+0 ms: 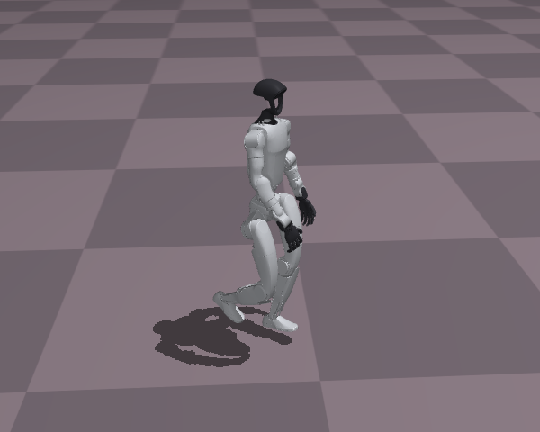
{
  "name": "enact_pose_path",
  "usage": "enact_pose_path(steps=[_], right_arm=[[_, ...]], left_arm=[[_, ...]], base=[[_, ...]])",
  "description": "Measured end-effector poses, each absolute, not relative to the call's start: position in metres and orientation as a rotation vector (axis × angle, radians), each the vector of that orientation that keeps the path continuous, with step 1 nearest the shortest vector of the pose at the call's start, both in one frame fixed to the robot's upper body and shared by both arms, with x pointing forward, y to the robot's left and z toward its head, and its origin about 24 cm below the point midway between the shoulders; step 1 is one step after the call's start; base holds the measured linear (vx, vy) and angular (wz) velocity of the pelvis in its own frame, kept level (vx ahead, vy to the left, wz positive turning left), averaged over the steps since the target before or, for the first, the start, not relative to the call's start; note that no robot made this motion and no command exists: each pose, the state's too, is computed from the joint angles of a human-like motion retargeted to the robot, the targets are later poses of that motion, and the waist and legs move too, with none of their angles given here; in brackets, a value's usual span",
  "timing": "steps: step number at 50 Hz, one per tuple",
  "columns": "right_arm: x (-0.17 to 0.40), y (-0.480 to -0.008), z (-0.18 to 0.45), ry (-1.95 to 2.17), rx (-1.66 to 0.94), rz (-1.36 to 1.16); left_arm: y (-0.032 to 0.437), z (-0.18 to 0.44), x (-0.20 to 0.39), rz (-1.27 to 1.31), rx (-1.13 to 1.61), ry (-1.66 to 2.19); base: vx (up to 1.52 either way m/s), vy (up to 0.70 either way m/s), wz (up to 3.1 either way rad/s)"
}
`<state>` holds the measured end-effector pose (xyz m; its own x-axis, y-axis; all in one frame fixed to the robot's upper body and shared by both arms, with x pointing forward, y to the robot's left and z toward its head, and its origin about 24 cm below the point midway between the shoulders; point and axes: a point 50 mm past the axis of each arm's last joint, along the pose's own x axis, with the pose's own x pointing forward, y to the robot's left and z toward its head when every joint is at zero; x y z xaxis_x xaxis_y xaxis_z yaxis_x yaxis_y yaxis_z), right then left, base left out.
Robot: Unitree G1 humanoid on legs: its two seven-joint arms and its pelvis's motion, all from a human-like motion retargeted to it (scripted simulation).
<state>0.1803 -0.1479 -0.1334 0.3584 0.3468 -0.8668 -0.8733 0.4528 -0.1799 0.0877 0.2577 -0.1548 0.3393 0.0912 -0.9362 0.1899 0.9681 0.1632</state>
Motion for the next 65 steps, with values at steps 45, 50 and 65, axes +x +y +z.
enact_pose_path(steps=[45, 50, 65], right_arm=[[0.164, -0.158, -0.144, 0.93, -0.786, 0.898], [0.16, -0.162, -0.145, 0.943, -0.8, 0.9], [0.151, -0.18, -0.144, 0.954, -0.715, 0.769]], left_arm=[[0.213, -0.162, 0.094, -0.532, 0.463, 1.216], [0.21, -0.163, 0.092, -0.542, 0.456, 1.218], [0.21, -0.162, 0.102, -0.48, 0.447, 1.218]], base=[[0.11, -0.03, 0.09], [0.01, 0.02, -0.01], [0.05, 0.05, 0.03]])
